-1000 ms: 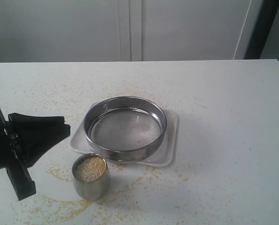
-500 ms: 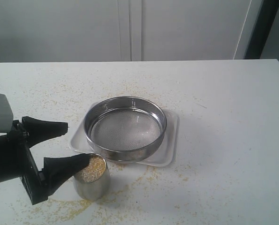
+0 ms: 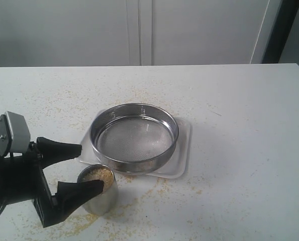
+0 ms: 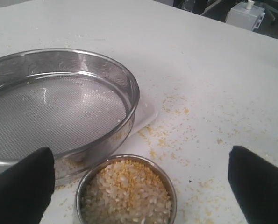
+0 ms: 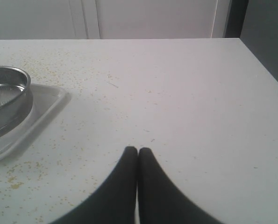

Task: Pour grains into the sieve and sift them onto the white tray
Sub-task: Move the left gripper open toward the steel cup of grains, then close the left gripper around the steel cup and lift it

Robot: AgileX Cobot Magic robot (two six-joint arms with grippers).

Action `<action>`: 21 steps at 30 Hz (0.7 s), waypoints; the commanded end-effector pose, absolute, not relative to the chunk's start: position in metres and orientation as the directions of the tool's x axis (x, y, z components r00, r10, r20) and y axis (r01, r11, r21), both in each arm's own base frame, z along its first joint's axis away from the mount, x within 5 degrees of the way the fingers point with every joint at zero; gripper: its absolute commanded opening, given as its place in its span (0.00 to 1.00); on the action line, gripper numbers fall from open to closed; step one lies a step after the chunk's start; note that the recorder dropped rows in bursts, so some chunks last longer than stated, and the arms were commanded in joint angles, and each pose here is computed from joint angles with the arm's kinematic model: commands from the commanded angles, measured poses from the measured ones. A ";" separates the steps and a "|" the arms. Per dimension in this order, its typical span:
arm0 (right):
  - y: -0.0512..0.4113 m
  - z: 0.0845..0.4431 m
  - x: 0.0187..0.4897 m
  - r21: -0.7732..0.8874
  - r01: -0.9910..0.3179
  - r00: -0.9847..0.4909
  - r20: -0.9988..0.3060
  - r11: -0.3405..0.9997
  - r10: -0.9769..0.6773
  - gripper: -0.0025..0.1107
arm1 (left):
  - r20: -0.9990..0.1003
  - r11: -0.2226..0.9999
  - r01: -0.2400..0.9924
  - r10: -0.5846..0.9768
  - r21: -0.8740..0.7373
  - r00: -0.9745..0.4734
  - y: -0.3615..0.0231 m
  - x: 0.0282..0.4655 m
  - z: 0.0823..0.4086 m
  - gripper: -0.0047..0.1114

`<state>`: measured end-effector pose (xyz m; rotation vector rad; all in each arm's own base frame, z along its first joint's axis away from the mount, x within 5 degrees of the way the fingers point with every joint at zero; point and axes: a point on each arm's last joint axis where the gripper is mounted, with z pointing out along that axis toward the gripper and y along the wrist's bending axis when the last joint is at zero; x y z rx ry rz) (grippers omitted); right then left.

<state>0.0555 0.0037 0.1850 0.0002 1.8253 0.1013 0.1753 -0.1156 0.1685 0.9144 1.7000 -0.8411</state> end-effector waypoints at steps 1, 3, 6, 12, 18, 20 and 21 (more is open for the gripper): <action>0.004 0.184 0.055 0.057 -0.058 -0.247 -0.968 0.997 0.041 0.02 | -0.952 0.471 0.877 0.212 -0.098 -0.221 -0.117 0.177 0.157 0.95; 0.004 0.184 0.055 0.057 -0.058 -0.247 -0.968 0.997 0.041 0.02 | -0.950 0.464 0.884 0.242 -0.065 -0.197 -0.117 0.178 0.152 0.95; 0.004 0.184 0.055 0.057 -0.058 -0.247 -0.968 0.997 0.041 0.02 | -0.945 0.460 0.887 0.268 -0.047 -0.189 -0.117 0.180 0.145 0.95; 0.004 0.184 0.055 0.057 -0.058 -0.247 -0.968 0.997 0.041 0.02 | -0.940 0.436 0.899 0.293 -0.033 -0.176 -0.123 0.182 0.138 0.95; 0.004 0.184 0.055 0.057 -0.058 -0.247 -0.968 0.997 0.041 0.02 | -0.948 0.438 0.899 0.285 -0.005 -0.144 -0.137 0.190 0.138 0.95; 0.004 0.184 0.055 0.057 -0.058 -0.247 -0.968 0.997 0.041 0.02 | -0.949 0.459 0.888 0.277 -0.009 -0.153 -0.137 0.194 0.137 0.95; 0.004 0.184 0.055 0.057 -0.058 -0.247 -0.968 0.997 0.041 0.02 | -0.949 0.462 0.887 0.277 -0.007 -0.151 -0.138 0.195 0.137 0.95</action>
